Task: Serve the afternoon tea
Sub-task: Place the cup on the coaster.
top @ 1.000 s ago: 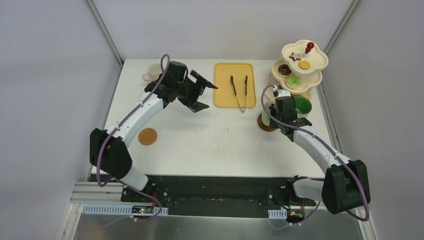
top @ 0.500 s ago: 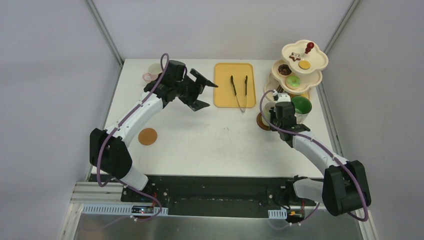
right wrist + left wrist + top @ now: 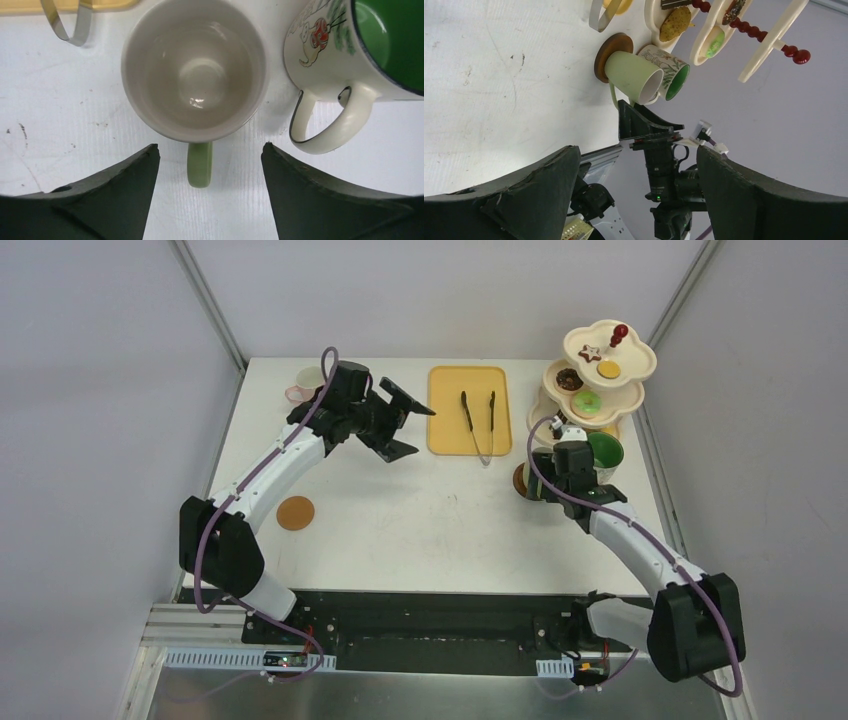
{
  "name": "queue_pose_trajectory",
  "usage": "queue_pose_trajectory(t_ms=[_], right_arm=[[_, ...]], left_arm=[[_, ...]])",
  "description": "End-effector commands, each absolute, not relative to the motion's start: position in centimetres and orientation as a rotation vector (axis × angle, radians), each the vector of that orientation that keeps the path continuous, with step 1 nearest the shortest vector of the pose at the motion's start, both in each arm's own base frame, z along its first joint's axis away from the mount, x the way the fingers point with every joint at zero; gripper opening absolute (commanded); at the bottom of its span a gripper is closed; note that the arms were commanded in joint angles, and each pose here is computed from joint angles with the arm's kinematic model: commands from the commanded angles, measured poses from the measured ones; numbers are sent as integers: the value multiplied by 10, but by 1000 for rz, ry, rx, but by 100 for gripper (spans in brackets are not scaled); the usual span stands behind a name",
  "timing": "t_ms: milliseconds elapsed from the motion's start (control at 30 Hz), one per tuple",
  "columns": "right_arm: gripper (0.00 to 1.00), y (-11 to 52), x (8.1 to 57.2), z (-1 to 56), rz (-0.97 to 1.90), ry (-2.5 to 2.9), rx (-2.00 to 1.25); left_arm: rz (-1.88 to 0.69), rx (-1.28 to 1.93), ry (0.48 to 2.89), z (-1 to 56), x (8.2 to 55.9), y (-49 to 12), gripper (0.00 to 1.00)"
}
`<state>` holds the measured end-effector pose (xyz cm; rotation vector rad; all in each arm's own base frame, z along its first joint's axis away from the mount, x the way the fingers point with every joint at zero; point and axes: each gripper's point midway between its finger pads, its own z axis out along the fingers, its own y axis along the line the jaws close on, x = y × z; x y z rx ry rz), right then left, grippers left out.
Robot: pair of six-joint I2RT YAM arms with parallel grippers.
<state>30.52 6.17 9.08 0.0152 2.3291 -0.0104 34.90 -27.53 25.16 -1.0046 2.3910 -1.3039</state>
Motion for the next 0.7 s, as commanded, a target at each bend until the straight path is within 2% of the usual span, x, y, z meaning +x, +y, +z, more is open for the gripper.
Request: queue_pose_trajectory(t_ms=[0,367,533,667], right_arm=[[79,65,305,125,38,2284,73],[85,74,294,160,132,2284,96],[86,84,291,179,211,2282,99],[86,96,290,193,289,2288,90]], left_arm=[[-1283,-922,2371,263,353,-270,90],[-1119,-786,2358,271,357,-254,89],[-898,-627,2351,278,363,-229,88],[-616,-540,2370,270,366,-186,86]])
